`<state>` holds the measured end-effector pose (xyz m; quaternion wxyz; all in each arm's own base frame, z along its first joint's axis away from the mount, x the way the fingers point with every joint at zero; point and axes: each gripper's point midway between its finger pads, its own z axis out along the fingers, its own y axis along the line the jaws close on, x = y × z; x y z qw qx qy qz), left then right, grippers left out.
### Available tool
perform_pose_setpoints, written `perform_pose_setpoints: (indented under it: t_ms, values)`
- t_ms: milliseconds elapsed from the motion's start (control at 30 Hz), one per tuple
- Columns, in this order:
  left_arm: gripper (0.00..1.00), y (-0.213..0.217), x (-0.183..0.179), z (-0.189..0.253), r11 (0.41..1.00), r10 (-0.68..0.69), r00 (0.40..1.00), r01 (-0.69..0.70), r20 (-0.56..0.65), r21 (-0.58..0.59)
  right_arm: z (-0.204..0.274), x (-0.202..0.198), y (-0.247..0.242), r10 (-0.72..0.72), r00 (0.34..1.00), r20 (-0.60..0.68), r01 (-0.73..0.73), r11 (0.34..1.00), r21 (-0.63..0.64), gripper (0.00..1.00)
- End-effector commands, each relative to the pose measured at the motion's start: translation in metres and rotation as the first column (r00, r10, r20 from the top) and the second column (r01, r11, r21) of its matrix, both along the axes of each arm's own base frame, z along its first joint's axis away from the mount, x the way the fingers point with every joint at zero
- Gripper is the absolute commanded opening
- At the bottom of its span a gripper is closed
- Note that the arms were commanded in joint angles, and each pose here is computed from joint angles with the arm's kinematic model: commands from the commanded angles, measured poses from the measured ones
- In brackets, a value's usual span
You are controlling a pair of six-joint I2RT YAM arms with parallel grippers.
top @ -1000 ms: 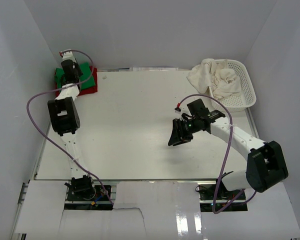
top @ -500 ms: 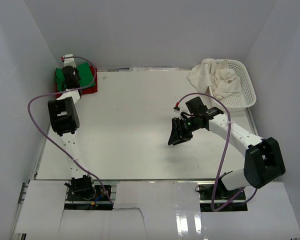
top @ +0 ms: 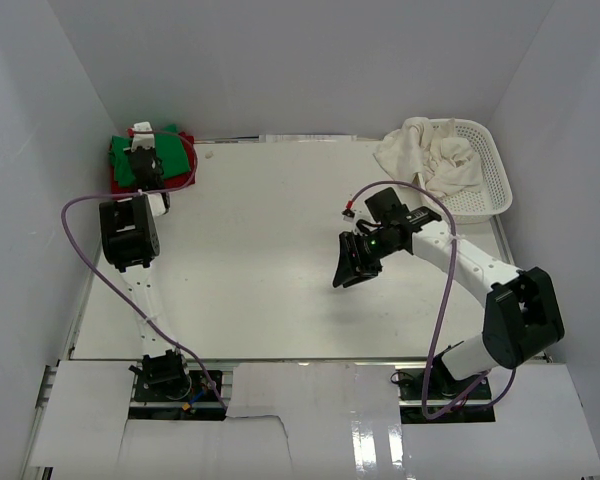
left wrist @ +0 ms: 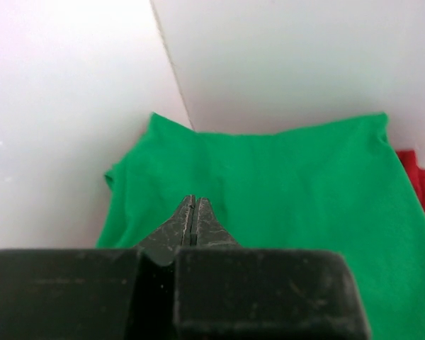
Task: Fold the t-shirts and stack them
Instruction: Put the neatly folded tshirt into the corner of the board with the left arm
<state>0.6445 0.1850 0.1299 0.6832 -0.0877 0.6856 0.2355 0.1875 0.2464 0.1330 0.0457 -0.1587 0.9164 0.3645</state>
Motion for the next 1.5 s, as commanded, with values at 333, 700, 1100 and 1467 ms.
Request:
perform_pose_setpoints:
  t_ms: [333, 700, 1100, 1467]
  values:
    - [0.00, 0.027, -0.002, 0.023, 1.000, -0.006, 0.989, 0.005, 0.149, 0.010, 0.013, 0.002, 0.013, 0.039, 0.999, 0.000, -0.039, 0.999, -0.017, 0.43]
    - [0.00, 0.051, 0.017, 0.015, 0.993, -0.095, 0.973, 0.107, 0.209, -0.046, 0.009, 0.002, 0.021, 0.056, 0.998, -0.025, -0.057, 0.998, -0.028, 0.43]
    - [0.00, 0.057, 0.031, -0.035, 0.986, -0.136, 0.980, 0.149, 0.147, -0.081, 0.006, 0.004, 0.026, 0.068, 0.997, -0.047, -0.069, 0.997, -0.026, 0.43]
    - [0.00, 0.062, 0.020, -0.017, 0.987, -0.068, 0.984, 0.091, 0.166, -0.136, 0.008, -0.001, 0.023, 0.065, 0.998, -0.019, -0.065, 0.998, -0.006, 0.43]
